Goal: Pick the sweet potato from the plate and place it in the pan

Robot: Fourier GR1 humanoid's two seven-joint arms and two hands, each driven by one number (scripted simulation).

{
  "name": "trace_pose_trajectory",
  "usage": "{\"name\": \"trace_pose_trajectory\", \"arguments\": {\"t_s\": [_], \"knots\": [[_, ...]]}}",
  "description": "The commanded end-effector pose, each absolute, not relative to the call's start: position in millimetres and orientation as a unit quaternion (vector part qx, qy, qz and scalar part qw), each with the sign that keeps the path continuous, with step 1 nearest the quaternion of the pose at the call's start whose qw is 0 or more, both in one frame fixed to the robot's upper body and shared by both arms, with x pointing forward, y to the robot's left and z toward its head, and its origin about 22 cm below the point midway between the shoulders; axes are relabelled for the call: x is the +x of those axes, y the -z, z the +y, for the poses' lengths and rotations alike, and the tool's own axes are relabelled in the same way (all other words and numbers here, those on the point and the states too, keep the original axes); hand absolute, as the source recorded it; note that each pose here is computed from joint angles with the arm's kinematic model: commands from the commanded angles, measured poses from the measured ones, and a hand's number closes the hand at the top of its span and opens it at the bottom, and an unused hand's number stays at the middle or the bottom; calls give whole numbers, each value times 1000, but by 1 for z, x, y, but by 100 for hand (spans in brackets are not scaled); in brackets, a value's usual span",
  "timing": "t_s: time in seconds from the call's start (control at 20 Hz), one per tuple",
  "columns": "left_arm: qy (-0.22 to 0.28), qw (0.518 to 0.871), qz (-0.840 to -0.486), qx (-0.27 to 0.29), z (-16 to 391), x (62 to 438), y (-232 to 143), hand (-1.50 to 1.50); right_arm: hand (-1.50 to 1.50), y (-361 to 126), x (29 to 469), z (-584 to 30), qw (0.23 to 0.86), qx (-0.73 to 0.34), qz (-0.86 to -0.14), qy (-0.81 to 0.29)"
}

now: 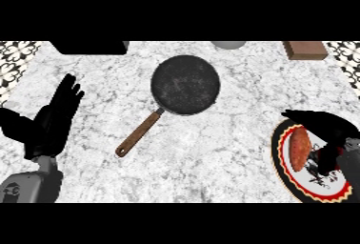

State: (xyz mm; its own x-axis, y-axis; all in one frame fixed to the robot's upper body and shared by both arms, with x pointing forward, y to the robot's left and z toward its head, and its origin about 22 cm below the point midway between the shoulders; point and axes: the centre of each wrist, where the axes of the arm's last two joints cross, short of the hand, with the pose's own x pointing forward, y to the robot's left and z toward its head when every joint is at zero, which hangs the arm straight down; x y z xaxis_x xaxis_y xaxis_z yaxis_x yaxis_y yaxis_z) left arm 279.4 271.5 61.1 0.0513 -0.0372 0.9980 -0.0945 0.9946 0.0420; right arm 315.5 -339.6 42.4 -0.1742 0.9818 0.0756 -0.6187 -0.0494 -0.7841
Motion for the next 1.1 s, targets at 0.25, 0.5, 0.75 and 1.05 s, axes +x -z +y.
{"name": "trace_pose_trajectory", "arguments": {"t_s": [0.25, 0.5, 0.75, 1.05], "knots": [[-16, 724, -689, 36, 275, 281, -55, 0, -150, -27, 325, -329, 598, -240, -370, -670], [-21, 720, -693, 41, 267, 285, -48, 0, 150, 17, 327, -318, 603, -210, -364, -677], [-13, 720, -692, 41, 272, 278, -55, 0, 150, 14, 325, -321, 566, -214, -405, -685], [-27, 719, -692, 49, 267, 295, -71, 0, 150, 7, 339, -299, 571, -202, -421, -676]]}}
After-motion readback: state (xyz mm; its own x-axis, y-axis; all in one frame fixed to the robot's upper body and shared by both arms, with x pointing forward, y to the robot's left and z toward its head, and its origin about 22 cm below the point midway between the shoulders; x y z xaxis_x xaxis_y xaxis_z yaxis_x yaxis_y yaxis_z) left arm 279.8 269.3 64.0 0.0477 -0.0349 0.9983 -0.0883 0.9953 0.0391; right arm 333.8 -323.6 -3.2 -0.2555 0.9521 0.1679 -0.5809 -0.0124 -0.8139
